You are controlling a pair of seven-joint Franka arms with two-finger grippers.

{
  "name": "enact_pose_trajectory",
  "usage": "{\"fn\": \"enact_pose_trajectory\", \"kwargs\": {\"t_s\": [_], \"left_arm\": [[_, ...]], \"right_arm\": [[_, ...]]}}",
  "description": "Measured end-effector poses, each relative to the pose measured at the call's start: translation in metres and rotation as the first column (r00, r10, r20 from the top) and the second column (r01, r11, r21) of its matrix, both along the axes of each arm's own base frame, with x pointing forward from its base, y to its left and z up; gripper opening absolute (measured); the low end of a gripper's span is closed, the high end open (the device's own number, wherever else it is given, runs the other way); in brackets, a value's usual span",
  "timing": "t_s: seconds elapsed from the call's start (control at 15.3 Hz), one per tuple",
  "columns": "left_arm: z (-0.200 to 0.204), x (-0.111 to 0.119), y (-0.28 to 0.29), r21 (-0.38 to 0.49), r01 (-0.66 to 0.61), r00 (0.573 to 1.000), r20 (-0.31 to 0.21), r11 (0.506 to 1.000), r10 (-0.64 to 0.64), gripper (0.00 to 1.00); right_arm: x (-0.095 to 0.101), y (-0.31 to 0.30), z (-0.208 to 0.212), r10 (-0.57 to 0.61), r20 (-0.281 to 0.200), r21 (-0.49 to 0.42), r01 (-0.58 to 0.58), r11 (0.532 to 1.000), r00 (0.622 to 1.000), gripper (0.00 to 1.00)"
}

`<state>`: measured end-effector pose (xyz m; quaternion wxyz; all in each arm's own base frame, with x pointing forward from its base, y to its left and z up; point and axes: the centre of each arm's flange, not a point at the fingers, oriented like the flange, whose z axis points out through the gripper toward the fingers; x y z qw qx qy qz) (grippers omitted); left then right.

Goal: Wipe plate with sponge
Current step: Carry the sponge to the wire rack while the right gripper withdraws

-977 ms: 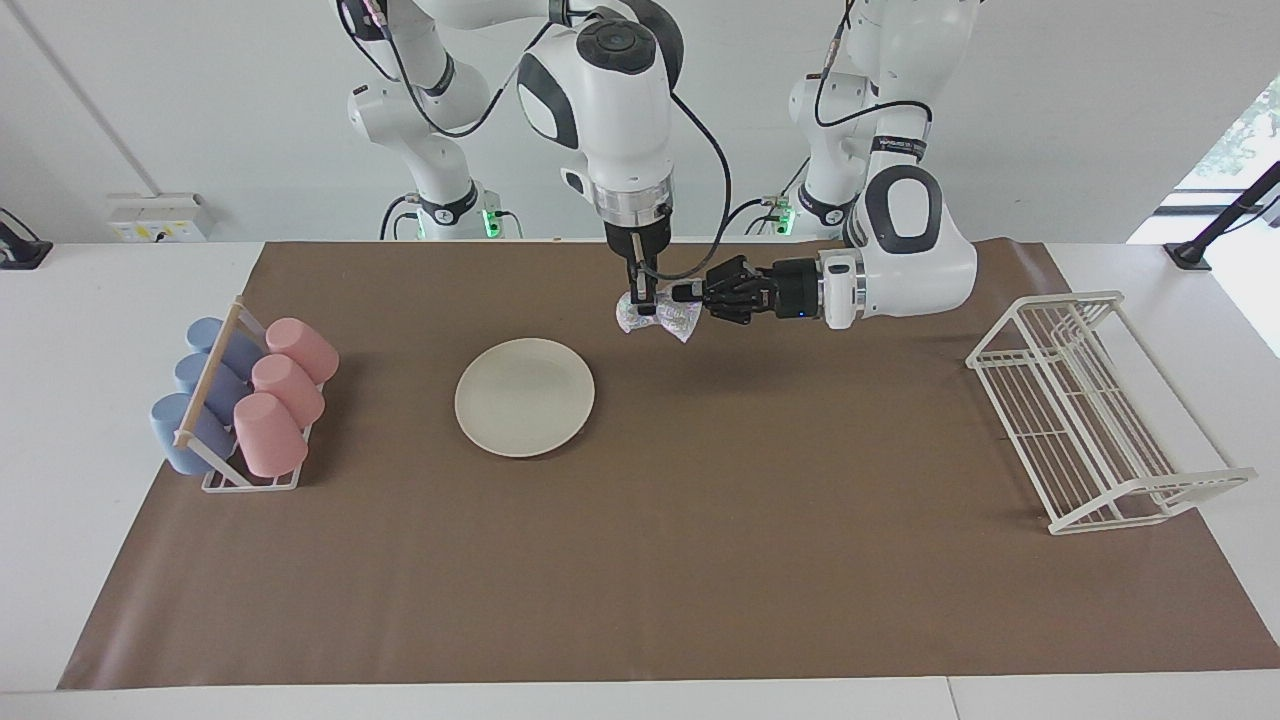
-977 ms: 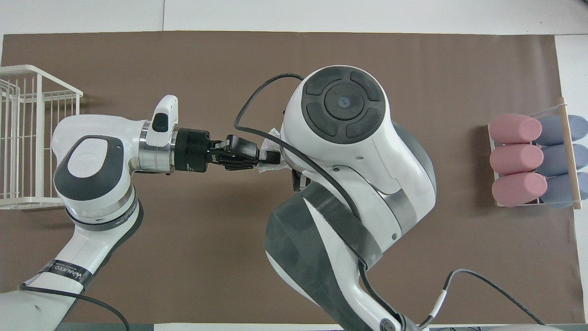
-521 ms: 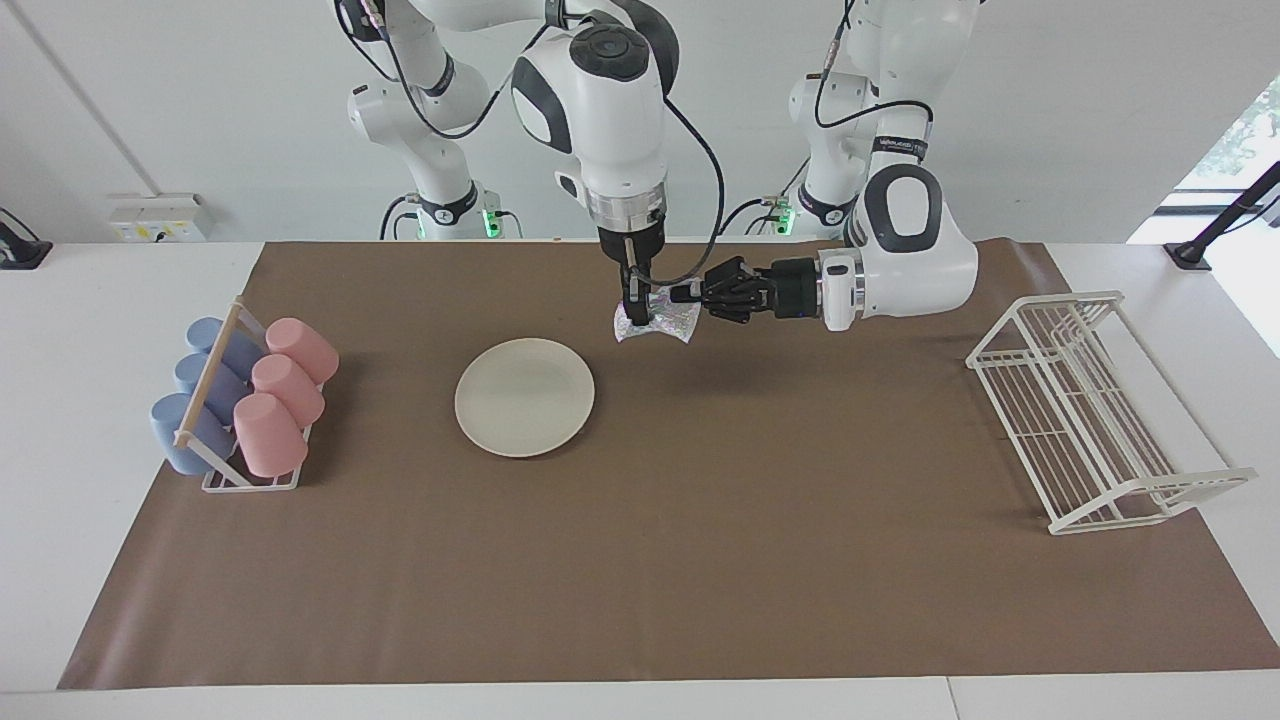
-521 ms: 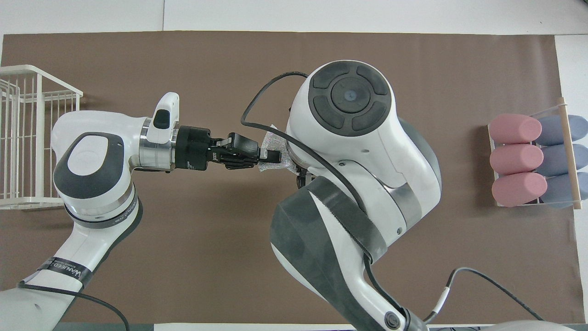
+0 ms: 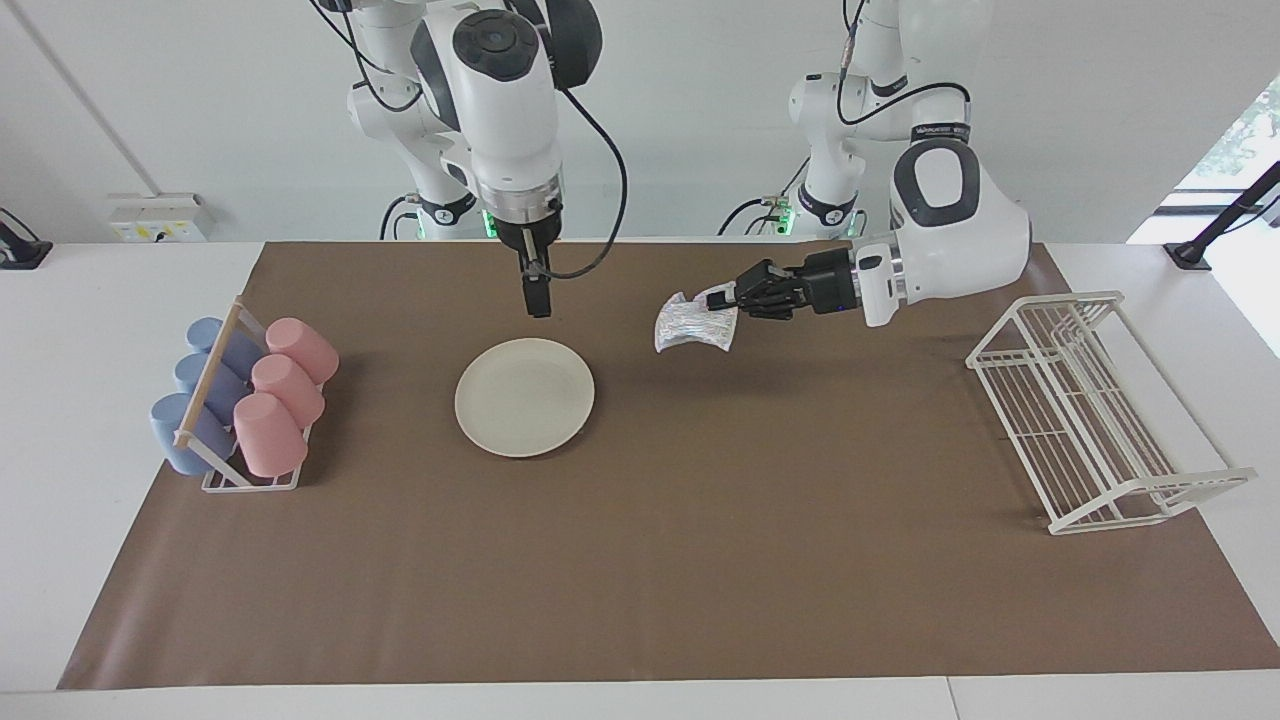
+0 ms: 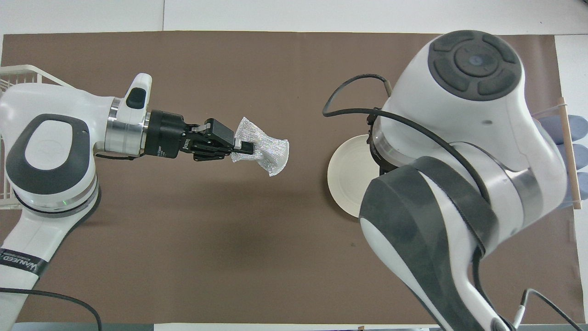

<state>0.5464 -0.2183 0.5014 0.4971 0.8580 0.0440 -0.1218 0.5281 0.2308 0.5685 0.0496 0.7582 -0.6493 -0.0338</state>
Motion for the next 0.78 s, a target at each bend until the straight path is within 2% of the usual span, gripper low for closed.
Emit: {"fn": "enact_pose_trajectory", "kwargs": {"t_s": [0.13, 0.2, 0.39, 0.52, 0.65, 0.72, 0.78], "left_arm": [[0.034, 0.002, 0.015, 0.142, -0.034, 0.999, 0.011, 0.989, 0.032, 0.07], [0.048, 0.0, 0.02, 0.214, -0.044, 0.999, 0.025, 0.976, 0.04, 0.07], [0.073, -0.005, 0.033, 0.432, -0.027, 0.998, 0.063, 0.902, 0.0, 0.07], [0.081, -0.007, 0.043, 0.567, -0.005, 0.996, 0.072, 0.823, -0.043, 0.07], [0.083, -0.01, 0.054, 0.687, 0.02, 0.993, 0.07, 0.726, -0.094, 0.07], [0.084, -0.012, 0.059, 0.744, 0.032, 0.991, 0.064, 0.667, -0.12, 0.07], [0.086, -0.014, 0.064, 0.795, 0.044, 0.988, 0.054, 0.604, -0.143, 0.07]], "right_arm": [[-0.012, -0.04, 0.007, 0.08, -0.012, -0.007, -0.08, 0.997, 0.997, 1.0], [-0.017, -0.065, 0.009, 0.126, -0.036, -0.008, -0.127, 0.992, 0.991, 1.0], [-0.019, -0.137, 0.01, 0.321, -0.103, 0.044, -0.318, 0.947, 0.941, 1.0], [-0.017, -0.177, 0.013, 0.486, -0.092, 0.102, -0.477, 0.873, 0.869, 1.0], [-0.017, -0.195, 0.016, 0.629, -0.066, 0.142, -0.617, 0.774, 0.774, 1.0], [-0.017, -0.199, 0.017, 0.699, -0.053, 0.159, -0.685, 0.711, 0.713, 1.0], [-0.017, -0.201, 0.018, 0.771, -0.038, 0.176, -0.755, 0.632, 0.636, 1.0]]}}
